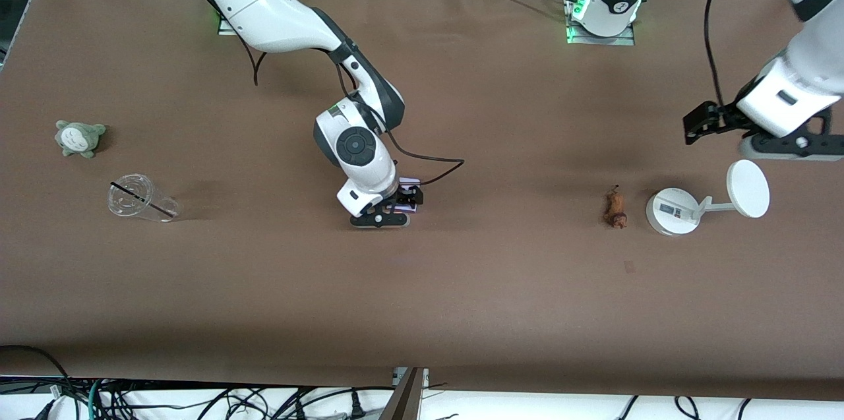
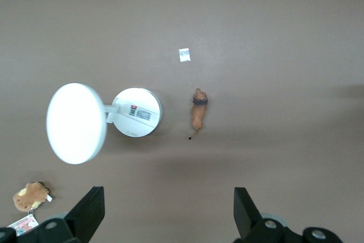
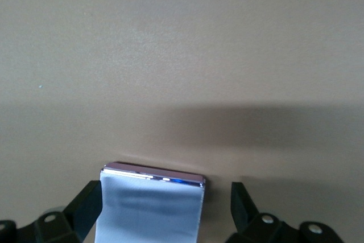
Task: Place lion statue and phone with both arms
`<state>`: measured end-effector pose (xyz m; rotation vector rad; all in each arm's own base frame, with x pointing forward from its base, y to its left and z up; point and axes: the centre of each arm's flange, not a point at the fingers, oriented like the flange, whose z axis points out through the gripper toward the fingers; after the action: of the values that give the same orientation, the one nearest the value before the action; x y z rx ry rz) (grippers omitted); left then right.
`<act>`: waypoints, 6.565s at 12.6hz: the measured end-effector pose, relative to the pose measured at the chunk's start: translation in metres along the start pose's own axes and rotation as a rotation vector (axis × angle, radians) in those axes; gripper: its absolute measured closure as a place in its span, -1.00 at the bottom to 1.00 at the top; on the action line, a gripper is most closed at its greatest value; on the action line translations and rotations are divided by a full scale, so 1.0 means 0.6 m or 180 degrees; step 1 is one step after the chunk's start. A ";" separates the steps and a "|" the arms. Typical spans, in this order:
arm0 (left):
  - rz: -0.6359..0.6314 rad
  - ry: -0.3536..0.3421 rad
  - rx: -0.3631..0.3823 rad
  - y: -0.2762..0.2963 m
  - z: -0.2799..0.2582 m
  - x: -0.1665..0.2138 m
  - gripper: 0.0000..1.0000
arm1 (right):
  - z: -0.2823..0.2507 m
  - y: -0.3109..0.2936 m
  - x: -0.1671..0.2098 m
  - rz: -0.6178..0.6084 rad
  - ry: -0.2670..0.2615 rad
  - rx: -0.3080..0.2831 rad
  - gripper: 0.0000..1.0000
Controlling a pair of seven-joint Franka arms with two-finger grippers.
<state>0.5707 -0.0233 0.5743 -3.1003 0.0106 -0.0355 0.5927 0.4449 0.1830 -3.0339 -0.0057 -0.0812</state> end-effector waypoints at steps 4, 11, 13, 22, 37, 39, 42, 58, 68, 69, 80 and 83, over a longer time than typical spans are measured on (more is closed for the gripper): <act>0.0012 -0.0002 -0.0011 -0.007 -0.011 -0.008 -1.00 | 0.019 -0.020 -0.003 -0.0137 0.0059 -0.0056 -1.00; 0.0056 -0.0061 0.0071 -0.006 -0.008 -0.011 -1.00 | 0.028 -0.030 -0.004 -0.0182 0.0083 -0.0072 -0.87; 0.0030 -0.0086 0.0072 -0.014 -0.006 -0.011 -1.00 | 0.017 -0.032 0.000 -0.0172 0.0086 -0.0079 -0.70; 0.0056 -0.0125 0.0071 -0.008 0.001 -0.009 -1.00 | -0.308 0.122 0.098 -0.0028 -0.0224 -0.0566 -0.70; 0.0087 -0.0182 0.0073 0.001 0.001 -0.013 -1.00 | -0.207 0.612 0.130 -0.0588 -0.0181 -0.0496 -0.70; 0.0087 -0.0201 0.0074 0.001 0.002 -0.014 -1.00 | -0.149 0.629 0.115 -0.0644 -0.0059 -0.0490 -0.70; 0.0087 -0.0208 0.0074 0.001 0.002 -0.014 -1.00 | -0.090 0.658 0.102 -0.0695 0.0062 -0.0492 -0.70; 0.0087 -0.0209 0.0074 0.001 0.002 -0.014 -1.00 | -0.123 0.667 0.114 -0.0803 0.0106 -0.0449 -1.00; 0.0087 -0.0209 0.0074 0.001 0.002 -0.014 -1.00 | -0.546 0.549 0.040 -0.0520 -0.0745 -0.0325 -1.00; 0.0087 -0.0209 0.0074 0.001 0.002 -0.014 -1.00 | -0.588 0.547 0.027 -0.0514 -0.0816 -0.0333 -1.00; 0.0087 -0.0209 0.0074 0.001 0.002 -0.014 -1.00 | -0.709 0.546 0.000 -0.0480 -0.0979 -0.0350 -1.00; 0.0087 -0.0212 0.0074 0.001 0.002 -0.014 -1.00 | -0.710 0.549 0.000 -0.0468 -0.0981 -0.0351 -1.00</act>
<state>0.5621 -0.0237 0.5728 -3.0756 0.0502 0.0681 0.5722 0.0723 0.5708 -3.1162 -0.2570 0.3864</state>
